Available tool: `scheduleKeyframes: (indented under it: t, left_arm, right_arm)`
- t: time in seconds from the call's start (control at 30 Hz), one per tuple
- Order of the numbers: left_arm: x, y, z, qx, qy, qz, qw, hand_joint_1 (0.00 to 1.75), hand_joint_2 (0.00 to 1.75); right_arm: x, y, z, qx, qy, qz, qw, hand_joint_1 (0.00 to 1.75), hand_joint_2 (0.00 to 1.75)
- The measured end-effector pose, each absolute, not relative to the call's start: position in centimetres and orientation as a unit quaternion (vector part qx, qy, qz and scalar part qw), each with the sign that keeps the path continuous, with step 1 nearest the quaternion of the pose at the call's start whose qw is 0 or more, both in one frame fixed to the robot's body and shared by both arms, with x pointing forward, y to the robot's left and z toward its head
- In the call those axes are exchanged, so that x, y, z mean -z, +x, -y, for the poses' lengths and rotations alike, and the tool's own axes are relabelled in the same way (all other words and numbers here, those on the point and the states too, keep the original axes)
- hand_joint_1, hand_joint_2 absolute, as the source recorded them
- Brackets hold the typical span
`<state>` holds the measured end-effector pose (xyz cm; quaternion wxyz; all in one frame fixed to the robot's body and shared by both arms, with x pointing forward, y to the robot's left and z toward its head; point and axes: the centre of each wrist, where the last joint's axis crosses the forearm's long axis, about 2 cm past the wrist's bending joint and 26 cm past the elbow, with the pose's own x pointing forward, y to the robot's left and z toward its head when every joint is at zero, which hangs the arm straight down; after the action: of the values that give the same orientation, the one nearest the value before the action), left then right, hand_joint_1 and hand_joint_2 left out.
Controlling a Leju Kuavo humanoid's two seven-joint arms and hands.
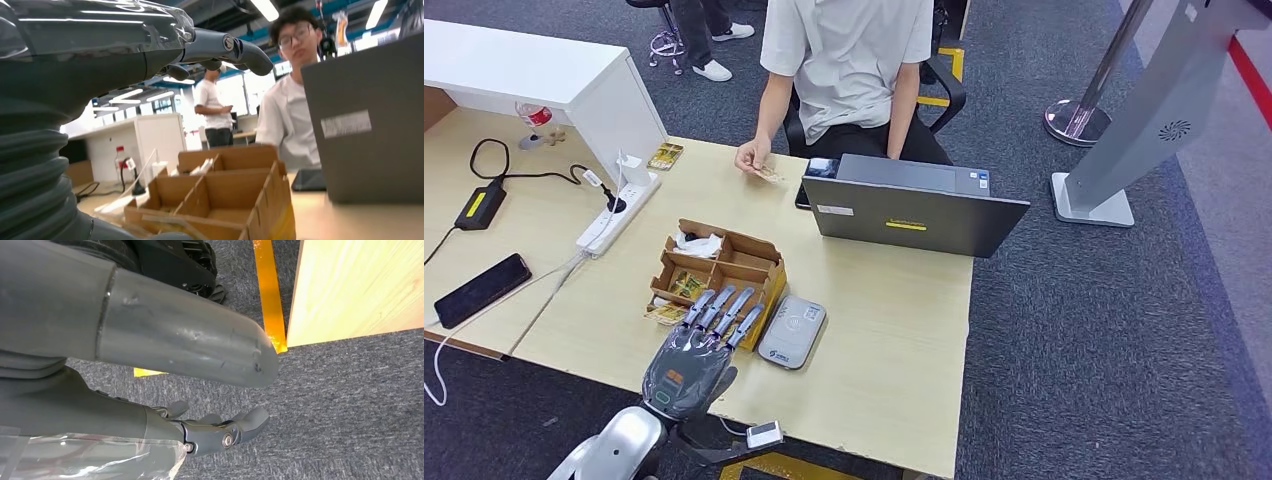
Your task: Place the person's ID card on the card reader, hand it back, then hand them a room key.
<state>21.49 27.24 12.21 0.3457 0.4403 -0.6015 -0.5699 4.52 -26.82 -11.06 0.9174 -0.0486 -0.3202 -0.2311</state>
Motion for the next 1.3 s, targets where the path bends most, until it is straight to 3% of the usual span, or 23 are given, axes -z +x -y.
scheduleKeyframes:
  t: [1.3]
  left_arm:
    - [-8.9, 25.3, -31.6, 0.541, 0.495, 0.531, 0.424, 0.0, 1.75]
  right_arm:
    - [11.1, 4.7, 27.1, 0.193, -0.038, 0.317, 0.928, 0.0, 0.0]
